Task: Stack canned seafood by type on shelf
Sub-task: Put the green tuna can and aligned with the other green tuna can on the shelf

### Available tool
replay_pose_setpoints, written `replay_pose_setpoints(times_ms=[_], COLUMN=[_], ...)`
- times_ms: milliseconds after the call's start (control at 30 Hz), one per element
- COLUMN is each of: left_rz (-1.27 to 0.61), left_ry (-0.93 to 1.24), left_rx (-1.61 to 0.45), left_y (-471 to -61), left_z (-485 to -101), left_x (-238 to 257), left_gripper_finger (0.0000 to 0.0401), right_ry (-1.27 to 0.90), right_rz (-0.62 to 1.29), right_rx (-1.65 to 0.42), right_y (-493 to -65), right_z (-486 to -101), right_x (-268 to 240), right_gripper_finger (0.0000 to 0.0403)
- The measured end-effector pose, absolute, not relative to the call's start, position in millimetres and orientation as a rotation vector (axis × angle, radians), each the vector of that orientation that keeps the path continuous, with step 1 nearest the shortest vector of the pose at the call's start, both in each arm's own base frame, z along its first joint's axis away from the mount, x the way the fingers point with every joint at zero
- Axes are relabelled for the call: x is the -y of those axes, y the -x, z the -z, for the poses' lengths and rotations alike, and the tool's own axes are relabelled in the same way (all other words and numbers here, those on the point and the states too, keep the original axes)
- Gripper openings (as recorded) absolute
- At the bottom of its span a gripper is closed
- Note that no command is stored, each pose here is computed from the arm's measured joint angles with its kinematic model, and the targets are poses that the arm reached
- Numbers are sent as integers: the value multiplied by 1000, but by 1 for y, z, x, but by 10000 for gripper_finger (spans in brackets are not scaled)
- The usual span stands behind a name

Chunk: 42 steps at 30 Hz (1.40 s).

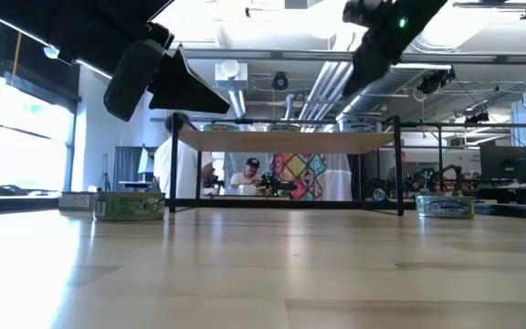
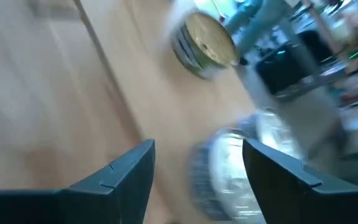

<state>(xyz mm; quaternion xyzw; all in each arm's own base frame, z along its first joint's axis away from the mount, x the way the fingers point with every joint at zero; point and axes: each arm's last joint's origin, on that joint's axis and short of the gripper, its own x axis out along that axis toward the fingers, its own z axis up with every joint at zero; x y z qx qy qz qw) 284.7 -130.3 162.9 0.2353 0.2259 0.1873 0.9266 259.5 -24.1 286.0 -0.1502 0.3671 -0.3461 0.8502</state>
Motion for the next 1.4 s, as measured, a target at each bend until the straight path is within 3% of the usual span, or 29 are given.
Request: replay_pose_setpoints(times_ms=[100, 433, 533, 700, 900, 1133, 1267, 1400], left_rz=[-384, -389, -404, -577, -691, -532, -274, -31], left_ry=[-474, -391, -329, -21, 141, 219, 280, 245], left_rx=[-457, -528, -622, -863, -1022, -1030, -949, -702], left_y=[-285, -261, -240, -208, -205, -245, -274, -300], left_z=[-163, -178, -189, -193, -182, -151, -138, -174], left_x=[131, 129, 117, 79, 61, 65, 76, 96], left_gripper_finger=[0, 0, 0, 0, 0, 0, 0, 0], right_ry=[170, 7, -44, -35, 68, 90, 101, 92], right_rz=[630, 217, 204, 289, 332, 317, 318, 319], right_rx=[-684, -568, -506, -423, -414, -428, -429, -425], right_y=[-263, -240, -236, -242, -262, -273, -274, -274], right_z=[-277, -184, -166, -144, -128, -130, -131, -131], right_x=[-4, -113, -132, -148, -150, -144, -143, -143], right_gripper_finger=[227, 226, 226, 226, 226, 226, 226, 226])
